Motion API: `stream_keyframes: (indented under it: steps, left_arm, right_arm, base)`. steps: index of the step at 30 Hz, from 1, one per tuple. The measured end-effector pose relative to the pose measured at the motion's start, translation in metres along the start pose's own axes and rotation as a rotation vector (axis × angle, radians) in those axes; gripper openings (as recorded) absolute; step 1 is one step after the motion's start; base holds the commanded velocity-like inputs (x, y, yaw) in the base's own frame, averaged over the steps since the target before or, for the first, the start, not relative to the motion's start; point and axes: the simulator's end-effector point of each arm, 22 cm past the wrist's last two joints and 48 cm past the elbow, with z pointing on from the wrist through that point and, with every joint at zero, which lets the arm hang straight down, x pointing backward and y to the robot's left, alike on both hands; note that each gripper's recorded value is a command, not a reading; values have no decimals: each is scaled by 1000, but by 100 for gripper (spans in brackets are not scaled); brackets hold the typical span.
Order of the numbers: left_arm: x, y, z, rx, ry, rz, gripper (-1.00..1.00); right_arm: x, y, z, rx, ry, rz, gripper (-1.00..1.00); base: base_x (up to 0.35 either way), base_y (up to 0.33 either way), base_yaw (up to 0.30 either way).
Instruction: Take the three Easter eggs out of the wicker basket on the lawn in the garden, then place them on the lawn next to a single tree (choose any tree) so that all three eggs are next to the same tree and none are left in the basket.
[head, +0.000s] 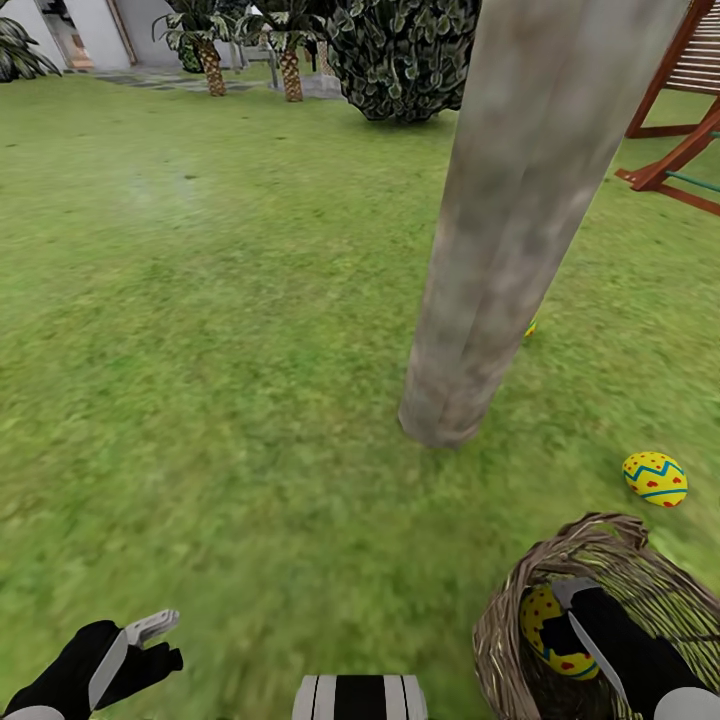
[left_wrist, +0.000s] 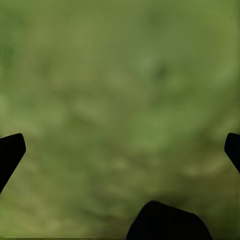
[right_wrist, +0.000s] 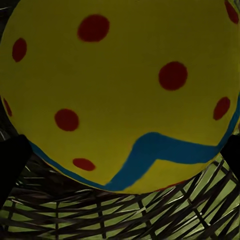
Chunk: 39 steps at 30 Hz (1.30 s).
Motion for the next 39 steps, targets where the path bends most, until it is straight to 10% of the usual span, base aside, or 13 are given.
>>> stream_keyframes:
  steps: [39]
  left_arm:
    - [-9, -16, -14, 30, -35, 0, 100]
  right_arm:
    - [-5, -3, -14, 1, -22, 11, -100]
  base:
    - [-69, 0, 0]
